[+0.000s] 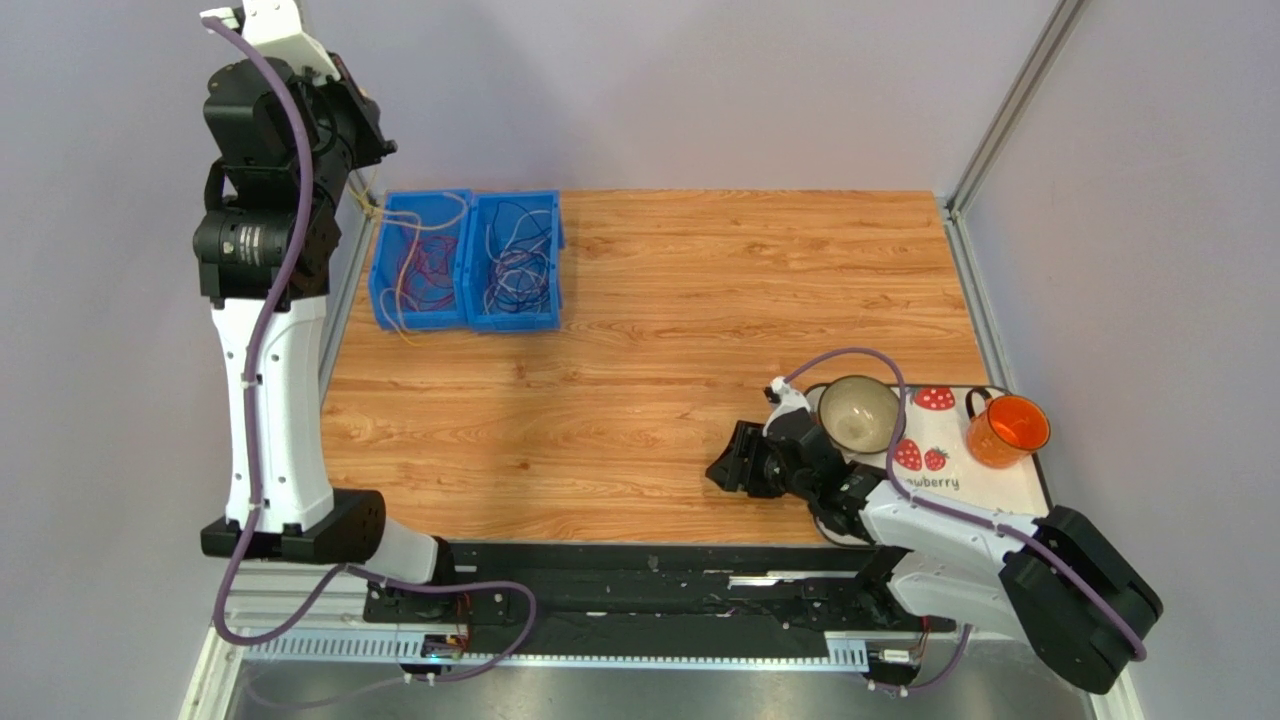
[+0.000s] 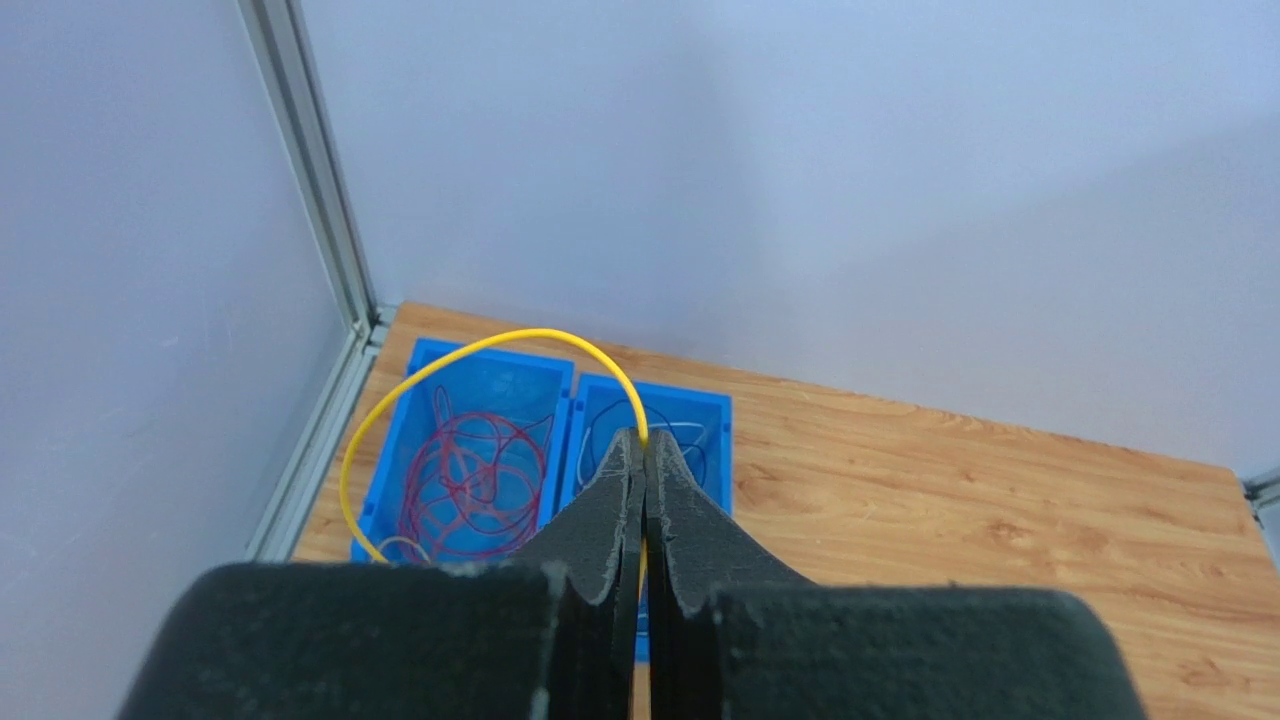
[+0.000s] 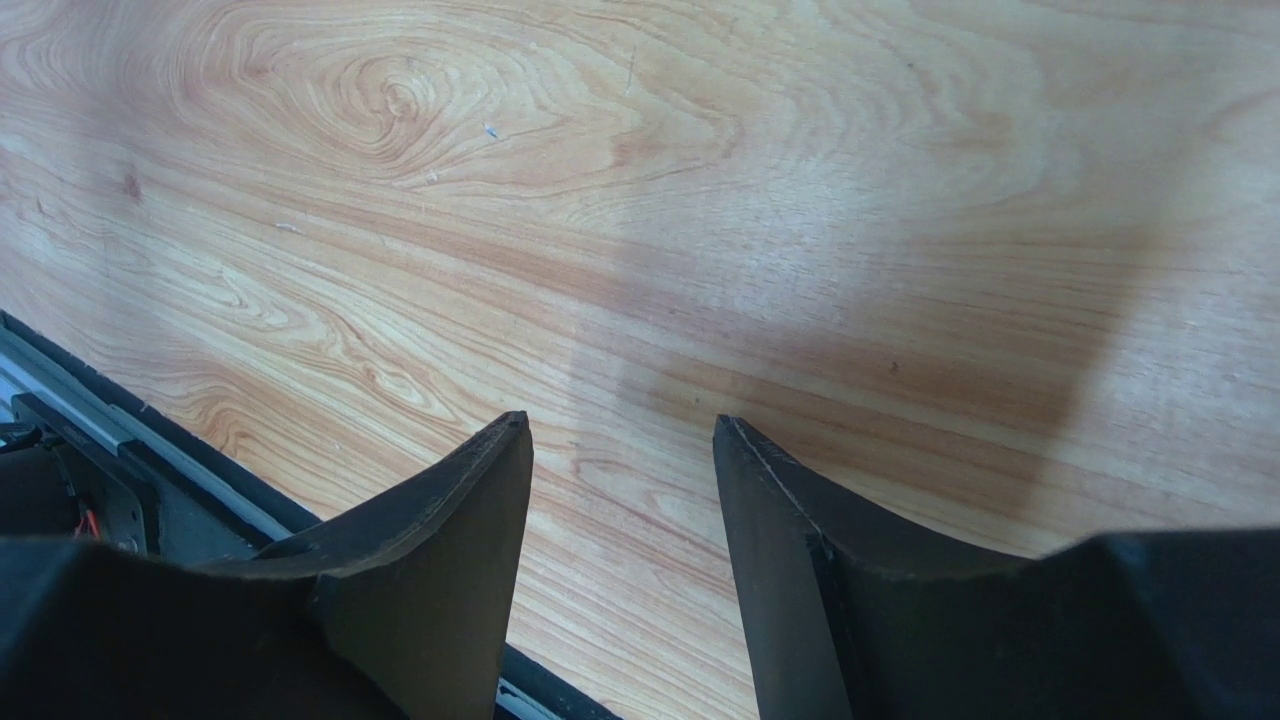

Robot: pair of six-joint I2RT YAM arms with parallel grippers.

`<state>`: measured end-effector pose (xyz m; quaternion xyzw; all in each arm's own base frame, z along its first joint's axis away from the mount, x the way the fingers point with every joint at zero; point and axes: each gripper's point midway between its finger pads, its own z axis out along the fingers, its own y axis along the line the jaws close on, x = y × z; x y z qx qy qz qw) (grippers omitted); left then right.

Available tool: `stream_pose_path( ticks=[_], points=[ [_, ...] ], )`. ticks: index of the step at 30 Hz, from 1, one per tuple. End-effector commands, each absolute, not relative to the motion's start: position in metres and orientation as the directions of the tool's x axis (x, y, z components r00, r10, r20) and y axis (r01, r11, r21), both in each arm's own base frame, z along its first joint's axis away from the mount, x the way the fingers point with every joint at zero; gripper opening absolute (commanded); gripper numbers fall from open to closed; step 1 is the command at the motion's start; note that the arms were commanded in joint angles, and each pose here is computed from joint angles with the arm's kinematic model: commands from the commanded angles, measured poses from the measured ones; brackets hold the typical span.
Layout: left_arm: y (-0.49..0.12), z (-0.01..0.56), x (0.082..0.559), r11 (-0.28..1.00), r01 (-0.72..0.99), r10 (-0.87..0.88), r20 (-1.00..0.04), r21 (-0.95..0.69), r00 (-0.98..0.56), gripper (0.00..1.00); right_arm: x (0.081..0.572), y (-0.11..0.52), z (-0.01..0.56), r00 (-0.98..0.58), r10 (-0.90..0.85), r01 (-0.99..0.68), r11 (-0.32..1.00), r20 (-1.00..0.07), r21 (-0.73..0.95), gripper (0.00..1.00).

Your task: Untangle the cables

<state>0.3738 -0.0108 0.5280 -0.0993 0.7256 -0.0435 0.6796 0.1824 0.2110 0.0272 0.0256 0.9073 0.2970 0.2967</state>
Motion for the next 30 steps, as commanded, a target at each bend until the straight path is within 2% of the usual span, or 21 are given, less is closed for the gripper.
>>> stream_pose_path(
  ticks=[1, 16, 19, 21, 25, 30],
  points=[
    [-0.001, 0.553, 0.390, 0.980, -0.052, -0.189, -0.981, -0.191, 0.036, 0.00, 0.170, 0.202, 0.006, -0.865, 0.153, -0.122, 0.861, -0.478, 0.494, 0.55],
    [0.029, 0.561, 0.467, 0.966, 0.014, -0.259, -0.960, -0.259, 0.108, 0.00, 0.172, 0.204, 0.003, -0.872, 0.145, -0.112, 0.871, -0.467, 0.478, 0.55],
    [0.028, 0.559, 0.485, 0.959, 0.079, -0.280, -0.953, -0.272, 0.116, 0.00, 0.172, 0.204, 0.003, -0.873, 0.144, -0.111, 0.872, -0.467, 0.477, 0.54],
    [0.029, 0.551, 0.500, 0.955, 0.099, -0.291, -0.951, -0.281, 0.106, 0.00, 0.173, 0.204, 0.003, -0.873, 0.146, -0.109, 0.872, -0.466, 0.477, 0.54],
    [0.044, 0.528, 0.521, 0.956, 0.034, -0.294, -0.950, -0.292, 0.102, 0.00, 0.173, 0.203, 0.002, -0.873, 0.144, -0.108, 0.874, -0.466, 0.473, 0.54],
    [0.057, 0.471, 0.540, 0.951, -0.054, -0.302, -0.953, -0.303, 0.022, 0.00, 0.173, 0.203, 0.002, -0.873, 0.144, -0.108, 0.875, -0.467, 0.473, 0.54]
  ],
)
